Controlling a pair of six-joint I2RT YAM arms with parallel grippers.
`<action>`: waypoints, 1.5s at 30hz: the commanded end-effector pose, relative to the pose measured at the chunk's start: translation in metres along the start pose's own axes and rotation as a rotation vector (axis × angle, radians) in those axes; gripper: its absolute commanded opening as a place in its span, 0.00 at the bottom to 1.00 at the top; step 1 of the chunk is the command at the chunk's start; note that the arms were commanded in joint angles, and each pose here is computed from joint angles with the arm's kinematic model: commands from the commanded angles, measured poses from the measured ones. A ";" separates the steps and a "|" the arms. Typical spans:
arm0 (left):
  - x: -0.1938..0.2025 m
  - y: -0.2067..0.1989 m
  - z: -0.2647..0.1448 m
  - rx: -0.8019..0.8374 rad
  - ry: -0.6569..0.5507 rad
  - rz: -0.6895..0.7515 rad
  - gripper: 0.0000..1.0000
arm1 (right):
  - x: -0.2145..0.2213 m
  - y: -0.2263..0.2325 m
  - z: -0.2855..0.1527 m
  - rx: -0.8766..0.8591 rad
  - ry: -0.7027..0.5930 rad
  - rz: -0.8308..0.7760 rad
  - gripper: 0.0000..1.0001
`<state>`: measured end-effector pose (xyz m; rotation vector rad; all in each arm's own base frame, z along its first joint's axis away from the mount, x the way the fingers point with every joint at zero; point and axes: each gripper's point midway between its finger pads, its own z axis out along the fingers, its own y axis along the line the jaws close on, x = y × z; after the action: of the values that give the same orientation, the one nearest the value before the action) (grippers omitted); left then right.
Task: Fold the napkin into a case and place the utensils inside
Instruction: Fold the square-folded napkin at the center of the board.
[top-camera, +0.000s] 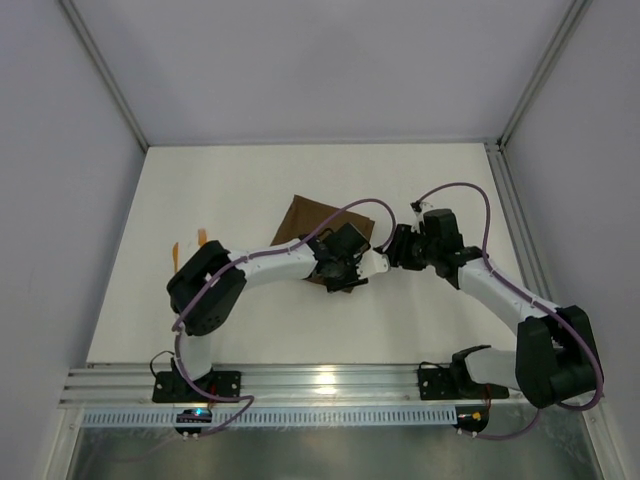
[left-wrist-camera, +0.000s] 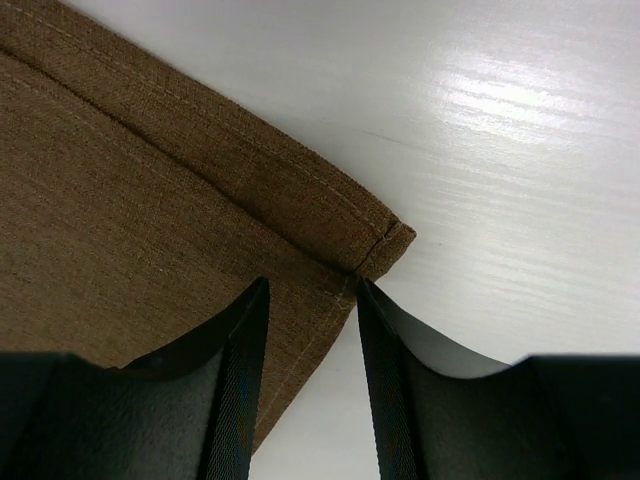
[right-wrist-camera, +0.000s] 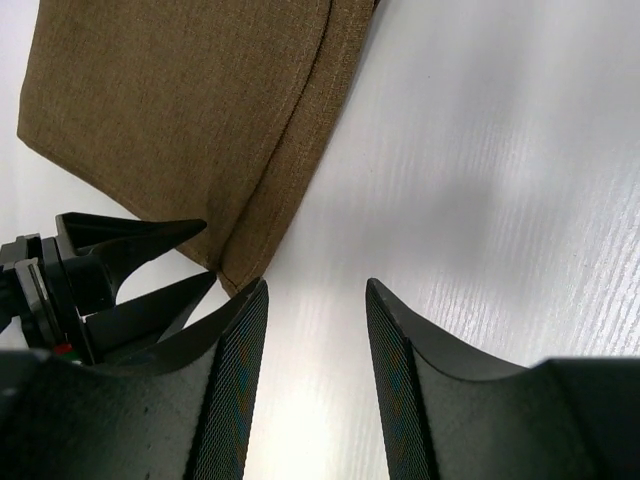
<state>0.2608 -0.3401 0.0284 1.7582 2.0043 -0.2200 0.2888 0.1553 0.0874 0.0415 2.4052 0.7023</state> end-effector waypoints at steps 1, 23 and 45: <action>-0.025 0.003 -0.006 0.014 -0.060 -0.025 0.42 | -0.007 0.003 -0.005 -0.004 -0.041 -0.040 0.48; -0.013 -0.007 -0.009 0.076 0.009 -0.014 0.31 | -0.004 0.000 -0.004 0.001 -0.040 -0.040 0.48; -0.010 -0.012 -0.008 0.108 0.023 -0.003 0.36 | -0.005 0.001 -0.007 0.000 -0.041 -0.056 0.48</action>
<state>0.2426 -0.3395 0.0338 1.8272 2.0759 -0.3064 0.2855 0.1504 0.0824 0.0215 2.4098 0.6669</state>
